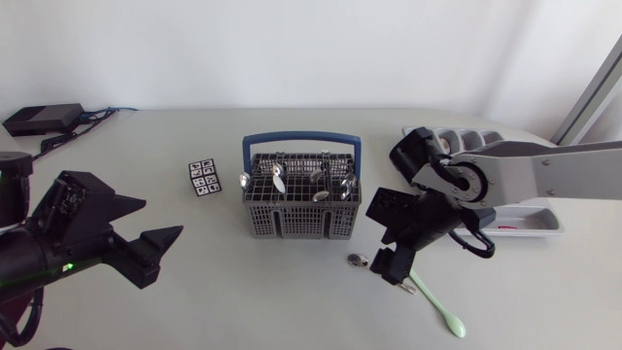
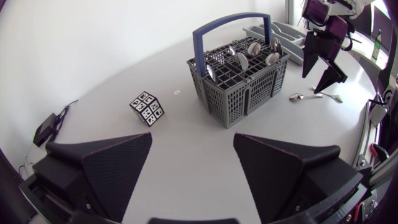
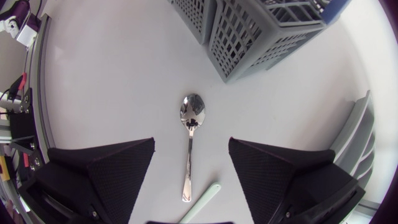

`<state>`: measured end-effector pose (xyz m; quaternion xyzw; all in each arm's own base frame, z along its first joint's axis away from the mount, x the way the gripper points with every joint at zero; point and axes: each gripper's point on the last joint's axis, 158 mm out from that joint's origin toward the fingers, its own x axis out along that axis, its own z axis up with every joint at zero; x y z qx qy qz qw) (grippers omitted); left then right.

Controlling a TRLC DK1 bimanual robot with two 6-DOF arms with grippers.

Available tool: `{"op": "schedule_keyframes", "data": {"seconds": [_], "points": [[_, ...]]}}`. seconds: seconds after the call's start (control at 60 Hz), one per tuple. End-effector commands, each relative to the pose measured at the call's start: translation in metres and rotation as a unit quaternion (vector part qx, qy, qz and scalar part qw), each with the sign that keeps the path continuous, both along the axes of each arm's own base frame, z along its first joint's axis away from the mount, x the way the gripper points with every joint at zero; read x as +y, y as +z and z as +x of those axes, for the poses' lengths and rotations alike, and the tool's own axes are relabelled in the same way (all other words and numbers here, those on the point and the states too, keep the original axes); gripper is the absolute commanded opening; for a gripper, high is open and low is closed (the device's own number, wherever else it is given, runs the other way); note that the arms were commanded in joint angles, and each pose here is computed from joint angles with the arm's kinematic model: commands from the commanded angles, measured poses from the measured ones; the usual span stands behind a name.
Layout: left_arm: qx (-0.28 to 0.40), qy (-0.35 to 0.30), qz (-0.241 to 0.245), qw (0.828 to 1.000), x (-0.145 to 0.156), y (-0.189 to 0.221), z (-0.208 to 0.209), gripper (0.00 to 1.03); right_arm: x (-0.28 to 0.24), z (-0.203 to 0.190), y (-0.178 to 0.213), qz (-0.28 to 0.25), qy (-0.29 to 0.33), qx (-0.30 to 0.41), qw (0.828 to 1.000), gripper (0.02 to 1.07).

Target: Transfer all utensils from the basket to the drawer tray.

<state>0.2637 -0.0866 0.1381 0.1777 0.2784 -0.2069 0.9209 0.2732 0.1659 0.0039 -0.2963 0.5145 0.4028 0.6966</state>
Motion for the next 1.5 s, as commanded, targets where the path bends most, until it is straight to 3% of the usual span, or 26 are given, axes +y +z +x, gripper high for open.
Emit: {"op": "schedule_keyframes", "data": {"seconds": [0.0,0.183,0.367,0.5,0.617,1.033,1.483], "points": [[0.015,-0.014,0.011,1.000,-0.001,-0.016,-0.007,0.93,0.002,-0.004,-0.010,-0.014,0.026,0.020,0.999,0.78],[0.042,-0.048,0.029,0.998,-0.014,-0.034,-0.011,0.93,0.003,-0.008,-0.027,-0.032,0.039,0.042,0.998,0.61],[0.066,-0.071,0.043,0.994,-0.024,-0.044,-0.013,0.93,0.002,-0.008,-0.034,-0.047,0.043,0.042,0.997,0.54],[0.071,-0.079,0.049,0.993,-0.027,-0.046,-0.013,0.93,0.003,-0.009,-0.040,-0.055,0.051,0.048,0.996,0.33],[0.071,-0.081,0.049,0.993,-0.029,-0.044,-0.012,0.93,-0.002,-0.009,-0.050,-0.071,0.052,0.054,0.995,0.25],[0.060,-0.079,0.047,0.994,-0.032,-0.033,0.003,0.93,-0.002,-0.004,-0.050,-0.067,0.054,0.034,0.996,0.12],[0.067,-0.045,0.027,0.996,-0.023,-0.019,0.043,0.93,-0.016,-0.007,0.028,-0.028,0.067,-0.028,0.997,0.12]]}}
